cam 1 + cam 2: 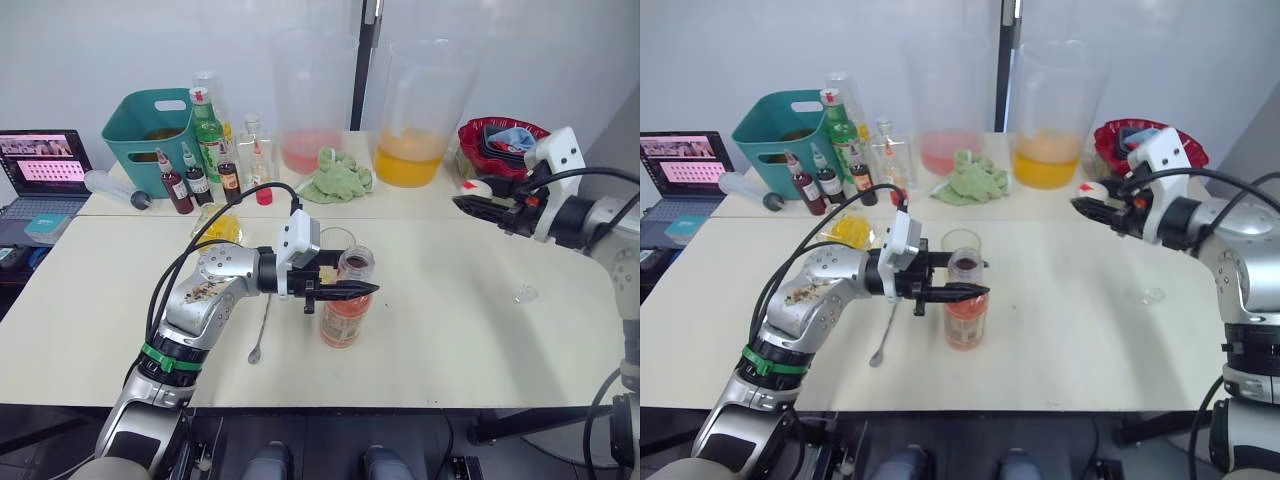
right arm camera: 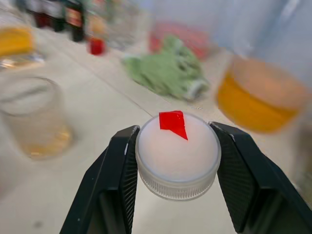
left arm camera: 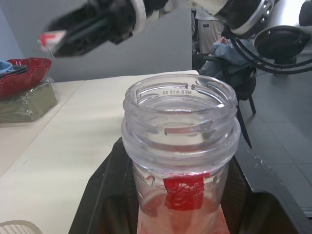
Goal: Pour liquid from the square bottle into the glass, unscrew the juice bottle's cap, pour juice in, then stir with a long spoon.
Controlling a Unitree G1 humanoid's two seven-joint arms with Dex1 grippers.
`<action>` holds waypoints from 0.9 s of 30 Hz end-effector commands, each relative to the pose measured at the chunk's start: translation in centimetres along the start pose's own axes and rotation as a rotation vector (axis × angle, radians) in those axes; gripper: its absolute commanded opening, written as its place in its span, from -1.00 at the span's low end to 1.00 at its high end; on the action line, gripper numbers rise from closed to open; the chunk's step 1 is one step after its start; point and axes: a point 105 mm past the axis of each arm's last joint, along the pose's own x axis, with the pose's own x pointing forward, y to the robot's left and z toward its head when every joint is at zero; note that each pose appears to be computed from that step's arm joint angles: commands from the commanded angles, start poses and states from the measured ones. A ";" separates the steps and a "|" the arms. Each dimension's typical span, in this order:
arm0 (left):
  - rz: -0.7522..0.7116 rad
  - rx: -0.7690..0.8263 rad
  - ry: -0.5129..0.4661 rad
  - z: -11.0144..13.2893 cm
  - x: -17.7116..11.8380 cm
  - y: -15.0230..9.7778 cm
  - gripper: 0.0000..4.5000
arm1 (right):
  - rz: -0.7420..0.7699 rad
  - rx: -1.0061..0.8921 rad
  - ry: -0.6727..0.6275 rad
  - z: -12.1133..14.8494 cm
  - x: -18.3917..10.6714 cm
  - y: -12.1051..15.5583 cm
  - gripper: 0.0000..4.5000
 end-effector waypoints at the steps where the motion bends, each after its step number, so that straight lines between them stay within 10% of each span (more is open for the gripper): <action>1: 0.021 -0.018 0.043 -1.0 0.2 0.1 -0.28 | -0.194 0.018 -0.021 -0.2 -0.9 -2.7 -0.02; 9: 0.031 -0.021 0.043 -1.0 0.0 0.1 -0.28 | -0.415 0.126 0.195 -9.0 0.3 -3.7 -0.02; 27: 0.044 -0.022 0.045 -1.0 -0.1 0.1 -0.28 | -0.417 0.301 0.227 -13.8 1.7 -1.1 -0.02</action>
